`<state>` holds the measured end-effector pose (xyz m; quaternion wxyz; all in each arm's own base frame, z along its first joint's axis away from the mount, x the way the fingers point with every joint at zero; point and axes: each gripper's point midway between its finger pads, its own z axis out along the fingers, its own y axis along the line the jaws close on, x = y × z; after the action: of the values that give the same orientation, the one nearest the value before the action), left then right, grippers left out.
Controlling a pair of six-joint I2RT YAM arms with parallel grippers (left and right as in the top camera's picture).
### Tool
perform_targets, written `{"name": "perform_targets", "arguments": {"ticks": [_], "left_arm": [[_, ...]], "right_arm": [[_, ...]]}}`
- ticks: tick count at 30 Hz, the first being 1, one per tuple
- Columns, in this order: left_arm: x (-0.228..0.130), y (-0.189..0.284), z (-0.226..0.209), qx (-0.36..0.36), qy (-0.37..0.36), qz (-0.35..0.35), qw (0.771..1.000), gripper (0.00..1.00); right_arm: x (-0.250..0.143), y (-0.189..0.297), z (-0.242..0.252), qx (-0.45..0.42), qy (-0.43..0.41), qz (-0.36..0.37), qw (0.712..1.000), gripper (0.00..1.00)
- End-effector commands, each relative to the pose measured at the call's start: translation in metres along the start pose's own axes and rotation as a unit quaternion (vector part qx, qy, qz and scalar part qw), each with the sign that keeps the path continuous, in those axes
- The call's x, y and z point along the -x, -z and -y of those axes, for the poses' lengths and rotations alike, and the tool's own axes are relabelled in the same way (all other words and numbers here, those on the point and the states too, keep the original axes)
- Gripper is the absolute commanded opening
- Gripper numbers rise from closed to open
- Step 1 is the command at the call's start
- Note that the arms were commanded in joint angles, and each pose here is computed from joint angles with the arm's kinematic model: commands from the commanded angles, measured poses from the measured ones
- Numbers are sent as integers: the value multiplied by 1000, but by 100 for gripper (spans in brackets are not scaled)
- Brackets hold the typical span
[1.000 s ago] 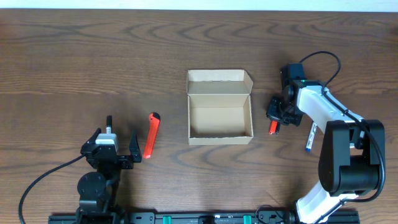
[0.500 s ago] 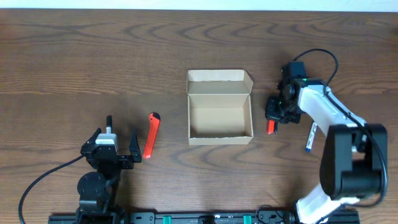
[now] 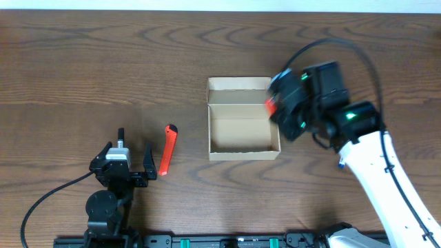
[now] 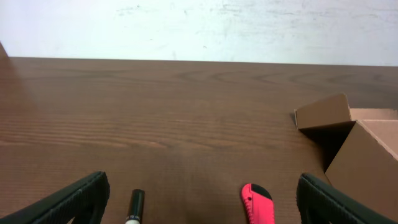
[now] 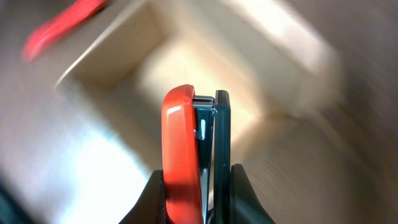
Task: Pack container
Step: 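Carry the red stapler into the box and release it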
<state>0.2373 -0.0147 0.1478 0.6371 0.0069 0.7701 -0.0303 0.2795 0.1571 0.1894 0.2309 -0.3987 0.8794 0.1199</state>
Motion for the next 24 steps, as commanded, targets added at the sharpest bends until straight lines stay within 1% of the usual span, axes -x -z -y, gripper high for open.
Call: {"name": "perform_targets", "arguments": {"ticks": [1, 2, 5, 9, 19, 24], "left_arm": [[-15, -3, -3, 8, 5, -16, 1000, 95], [-15, -3, -3, 8, 5, -16, 1000, 95], [-15, -3, -3, 8, 6, -16, 1000, 95], [-15, -3, -3, 8, 6, -16, 1000, 95], [-15, -3, -2, 4, 13, -17, 1000, 95], [-15, -3, -2, 4, 13, -17, 1000, 95]], "right_arm": [[6, -3, -52, 77, 295, 23, 952, 1], [11, -6, -59, 68, 342, 24, 937, 1], [27, -11, -57, 34, 365, 35, 930, 1], [35, -20, -55, 38, 365, 37, 929, 1], [22, -73, -47, 72, 360, -17, 930, 1], [25, -92, -42, 71, 363, -20, 929, 1]]}}
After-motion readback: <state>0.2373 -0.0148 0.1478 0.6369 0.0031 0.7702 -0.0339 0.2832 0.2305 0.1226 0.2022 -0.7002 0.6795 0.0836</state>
